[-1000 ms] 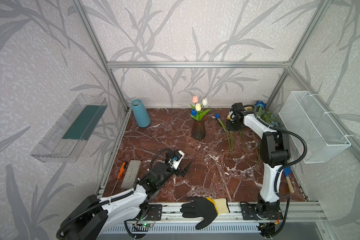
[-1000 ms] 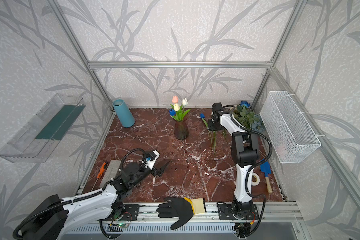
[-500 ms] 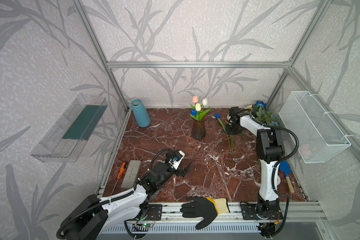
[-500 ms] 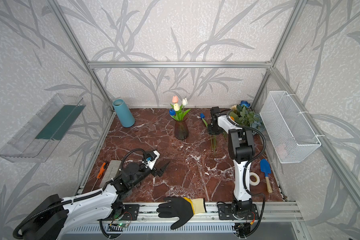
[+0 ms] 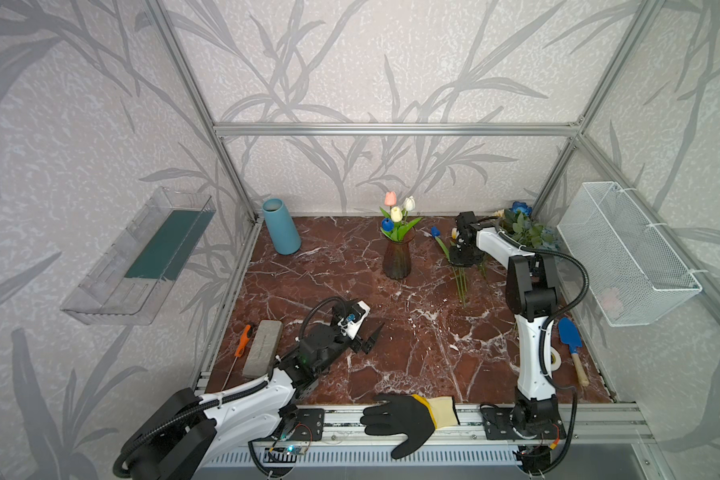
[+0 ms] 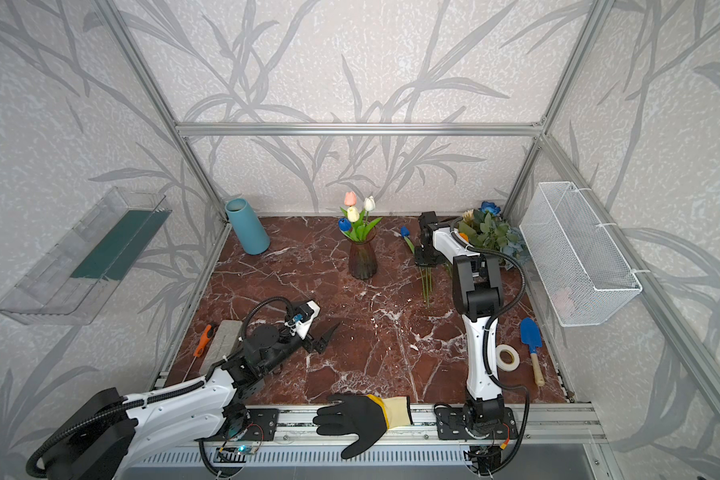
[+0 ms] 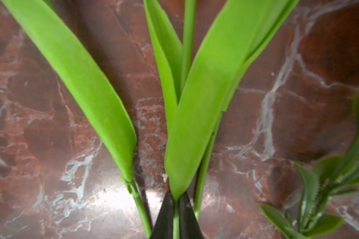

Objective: Arrange the flowers into the vase

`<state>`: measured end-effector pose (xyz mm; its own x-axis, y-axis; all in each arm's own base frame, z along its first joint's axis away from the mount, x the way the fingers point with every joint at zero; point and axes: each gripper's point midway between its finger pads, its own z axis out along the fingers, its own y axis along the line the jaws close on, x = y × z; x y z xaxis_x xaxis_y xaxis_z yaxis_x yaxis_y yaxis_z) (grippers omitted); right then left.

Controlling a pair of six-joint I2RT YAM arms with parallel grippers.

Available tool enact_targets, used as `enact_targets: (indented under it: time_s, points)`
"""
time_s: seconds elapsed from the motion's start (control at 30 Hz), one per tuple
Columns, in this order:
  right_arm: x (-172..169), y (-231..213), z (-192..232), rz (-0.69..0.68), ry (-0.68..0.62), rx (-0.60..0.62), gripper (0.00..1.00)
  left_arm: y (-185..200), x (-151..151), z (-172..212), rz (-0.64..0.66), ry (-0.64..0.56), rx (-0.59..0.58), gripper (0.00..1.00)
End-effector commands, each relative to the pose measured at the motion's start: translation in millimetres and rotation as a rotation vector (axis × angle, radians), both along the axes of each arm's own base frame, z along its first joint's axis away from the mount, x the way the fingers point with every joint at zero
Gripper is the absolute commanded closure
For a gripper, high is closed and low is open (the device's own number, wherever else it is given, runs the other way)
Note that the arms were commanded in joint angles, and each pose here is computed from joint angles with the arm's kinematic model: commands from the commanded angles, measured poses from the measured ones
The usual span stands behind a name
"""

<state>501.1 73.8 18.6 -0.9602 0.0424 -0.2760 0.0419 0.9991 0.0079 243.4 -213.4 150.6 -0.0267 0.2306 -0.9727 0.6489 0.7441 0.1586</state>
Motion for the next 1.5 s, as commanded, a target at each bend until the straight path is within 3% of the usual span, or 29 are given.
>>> enact_targets:
  time_s: [0.0,0.23,0.47,0.7,0.87,1.1,1.47]
  points:
    - [-11,-4,1,-0.018,0.027,-0.007,0.94,-6,2,16,-0.014,-0.039,-0.016,0.01]
    - [-7,16,64,-0.014,-0.164,0.112,1.0,-12,0,14,-0.046,-0.032,-0.01,0.01]
    - [-16,32,163,0.02,-0.529,0.265,1.0,-24,-15,21,-0.142,-0.055,-0.056,0.01]
    - [-53,97,306,0.293,-1.066,0.464,1.0,-23,-11,23,-0.123,-0.074,-0.062,0.02]
    - [-79,137,366,0.455,-1.31,0.608,1.0,-15,-9,25,-0.082,-0.098,-0.054,0.02]
    - [-76,161,410,0.493,-1.438,0.593,1.0,-13,-9,23,-0.076,-0.093,-0.039,0.02]
    - [-50,170,415,0.495,-1.486,0.57,1.0,-16,-9,20,-0.087,-0.083,-0.028,0.02]
